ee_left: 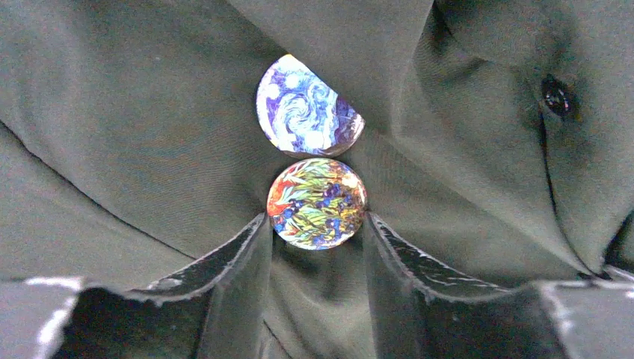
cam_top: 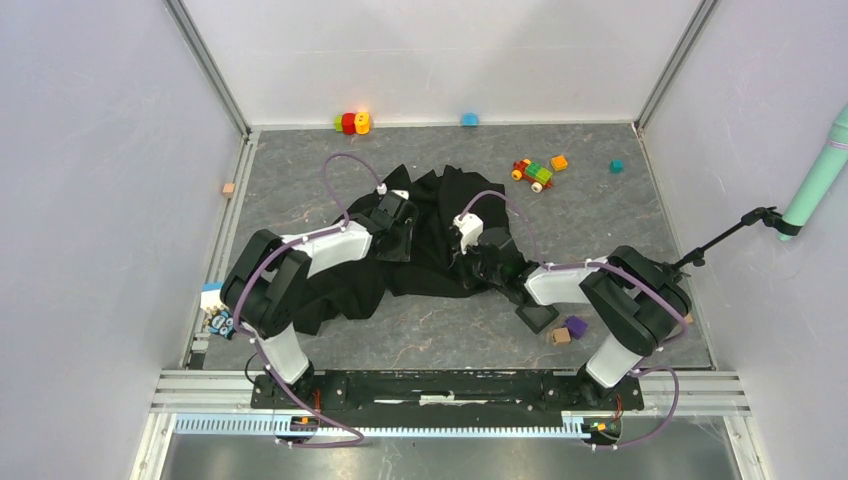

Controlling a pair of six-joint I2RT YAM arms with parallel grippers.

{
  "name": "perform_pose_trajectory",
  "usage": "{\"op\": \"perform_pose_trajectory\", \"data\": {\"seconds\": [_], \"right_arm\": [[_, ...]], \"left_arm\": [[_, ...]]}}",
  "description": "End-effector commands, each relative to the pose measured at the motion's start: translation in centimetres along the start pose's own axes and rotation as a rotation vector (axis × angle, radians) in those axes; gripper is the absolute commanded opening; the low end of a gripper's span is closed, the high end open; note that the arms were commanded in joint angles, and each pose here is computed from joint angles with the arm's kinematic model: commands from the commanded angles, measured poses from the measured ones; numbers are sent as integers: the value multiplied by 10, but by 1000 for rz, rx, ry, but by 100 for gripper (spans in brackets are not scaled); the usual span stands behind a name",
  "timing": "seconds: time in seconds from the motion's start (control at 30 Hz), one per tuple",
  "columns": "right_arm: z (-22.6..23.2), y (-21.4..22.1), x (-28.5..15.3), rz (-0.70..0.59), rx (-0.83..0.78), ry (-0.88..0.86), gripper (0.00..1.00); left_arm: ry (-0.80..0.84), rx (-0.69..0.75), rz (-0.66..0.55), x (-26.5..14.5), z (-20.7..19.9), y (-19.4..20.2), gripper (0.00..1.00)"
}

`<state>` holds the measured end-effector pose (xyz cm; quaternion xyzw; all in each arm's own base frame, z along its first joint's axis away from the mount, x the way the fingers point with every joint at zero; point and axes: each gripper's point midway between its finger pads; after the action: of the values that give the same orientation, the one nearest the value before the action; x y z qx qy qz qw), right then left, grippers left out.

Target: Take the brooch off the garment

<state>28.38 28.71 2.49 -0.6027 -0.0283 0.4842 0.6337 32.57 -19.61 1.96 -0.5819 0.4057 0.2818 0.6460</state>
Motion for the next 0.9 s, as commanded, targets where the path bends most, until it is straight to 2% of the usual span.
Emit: {"op": "perform_pose_trajectory", "data": {"seconds": [0.0,0.07,0.13,0.23,0.4,0.53,0.6,0.67,0.7,0.73,0.83,0.87], "right_arm": [[22,-34,-13,-153,-20,-89,3],[24,-37,-19,-189,-25,-100,0],[26,-41,-27,-229,-29,-110,0],[27,-45,-36,-268,-32,-110,0],[27,-43,-37,-266,-28,-114,0],[32,-45,-41,-283,-25,-137,0],[35,-47,-44,-301,-26,-155,0],[37,-47,-46,-309,-29,-171,0],[39,-47,-47,-312,-32,-181,0],[41,-48,-48,-318,-36,-191,0],[46,-55,-55,-353,-37,-213,0],[48,-58,-59,-368,-37,-221,0]], "left_arm": [[-51,67,29,7,8,1,46],[-77,83,64,9,12,4,36],[-73,84,69,8,10,3,31],[-10,61,26,-5,2,-4,29],[204,-18,-69,-31,-21,-10,26],[166,-35,-90,-31,-9,-6,30],[173,-37,-109,-34,-9,-6,26],[191,-40,-144,-38,-11,-10,40],[189,-39,-164,-41,-10,-13,54],[189,-28,-177,-43,-11,-15,64],[197,81,-211,-48,-23,-21,77],[162,89,-218,-48,-21,-25,77]]}}
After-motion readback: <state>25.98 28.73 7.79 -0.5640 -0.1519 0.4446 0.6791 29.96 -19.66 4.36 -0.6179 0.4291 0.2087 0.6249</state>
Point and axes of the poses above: each gripper's point midway between its finger pads, its own x axis out along the fingers, its own z axis along the line the jaws close on, y = z × x, and after that the axes turned 5 degrees about x, right-handed
